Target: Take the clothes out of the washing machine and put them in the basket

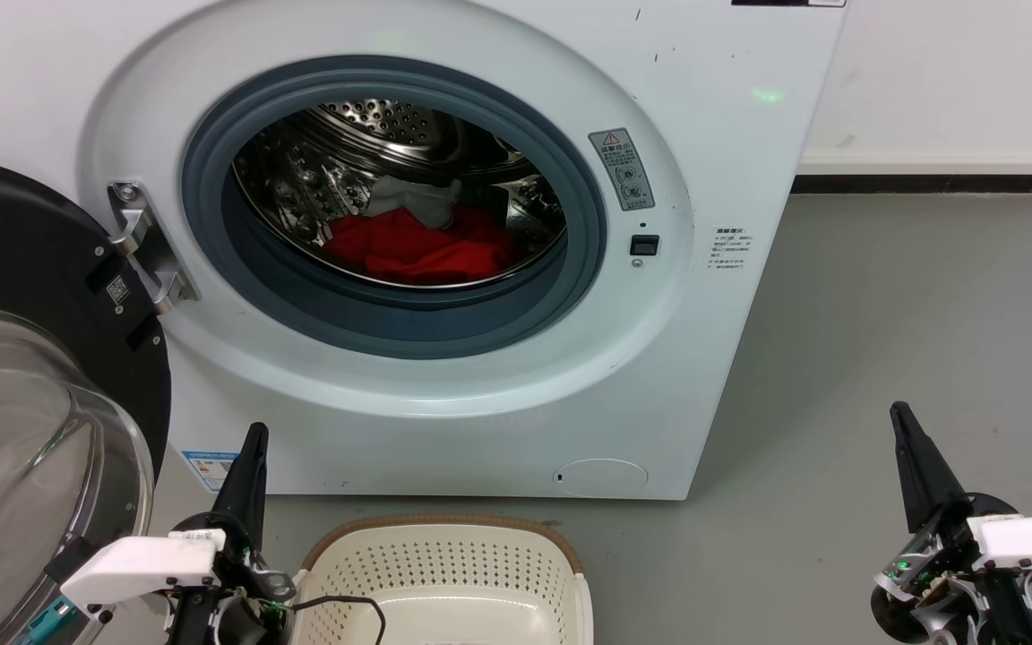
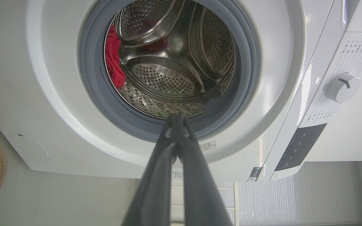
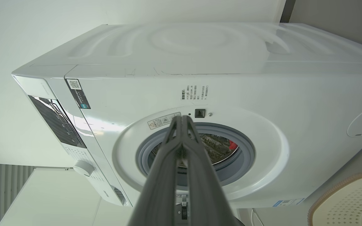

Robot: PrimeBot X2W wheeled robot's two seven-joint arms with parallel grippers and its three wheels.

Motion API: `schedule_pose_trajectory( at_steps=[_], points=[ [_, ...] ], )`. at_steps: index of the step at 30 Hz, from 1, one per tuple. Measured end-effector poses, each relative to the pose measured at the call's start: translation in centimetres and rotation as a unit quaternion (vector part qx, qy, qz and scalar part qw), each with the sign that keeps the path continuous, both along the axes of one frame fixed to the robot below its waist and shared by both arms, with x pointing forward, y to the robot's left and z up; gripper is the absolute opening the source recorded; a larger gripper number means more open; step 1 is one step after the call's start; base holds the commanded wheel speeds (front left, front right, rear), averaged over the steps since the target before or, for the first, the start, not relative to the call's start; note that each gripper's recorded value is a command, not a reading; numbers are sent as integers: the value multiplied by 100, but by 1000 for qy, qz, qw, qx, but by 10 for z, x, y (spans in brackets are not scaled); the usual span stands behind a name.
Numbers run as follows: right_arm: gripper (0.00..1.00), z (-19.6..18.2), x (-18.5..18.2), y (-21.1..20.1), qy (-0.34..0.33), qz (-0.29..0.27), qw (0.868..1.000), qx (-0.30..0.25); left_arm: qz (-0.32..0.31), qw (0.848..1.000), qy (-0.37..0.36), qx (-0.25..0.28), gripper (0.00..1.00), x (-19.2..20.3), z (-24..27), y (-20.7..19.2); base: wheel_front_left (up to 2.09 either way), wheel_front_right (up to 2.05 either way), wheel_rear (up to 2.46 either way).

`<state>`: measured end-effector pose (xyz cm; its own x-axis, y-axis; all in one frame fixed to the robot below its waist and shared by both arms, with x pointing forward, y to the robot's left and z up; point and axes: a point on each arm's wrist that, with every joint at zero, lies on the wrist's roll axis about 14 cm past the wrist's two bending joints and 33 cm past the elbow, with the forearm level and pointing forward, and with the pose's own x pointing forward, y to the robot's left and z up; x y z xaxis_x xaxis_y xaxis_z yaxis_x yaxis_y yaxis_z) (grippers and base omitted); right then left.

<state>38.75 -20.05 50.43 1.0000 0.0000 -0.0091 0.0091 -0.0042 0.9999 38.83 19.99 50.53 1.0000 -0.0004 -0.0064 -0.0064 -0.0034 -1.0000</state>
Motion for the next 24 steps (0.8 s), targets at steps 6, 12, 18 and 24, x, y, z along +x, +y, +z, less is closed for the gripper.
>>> schedule_pose_trajectory(
  at_steps=[6, 12, 18, 24],
  points=[
    [0, 0, 0, 0, 0, 0, 1000, 0, 0, 1000, 0, 0, 0, 0, 0, 0, 0, 0, 0],
    [0, 0, 0, 0, 0, 0, 1000, 0, 0, 1000, 0, 0, 0, 0, 0, 0, 0, 0, 0],
    [0, 0, 0, 0, 0, 0, 1000, 0, 0, 1000, 0, 0, 0, 0, 0, 0, 0, 0, 0],
    [100, -2, -1, 0, 3, 0, 1000, 0, 0, 1000, 3, -1, 100, -1, -2, 0, 0, 0, 0]
  ],
)
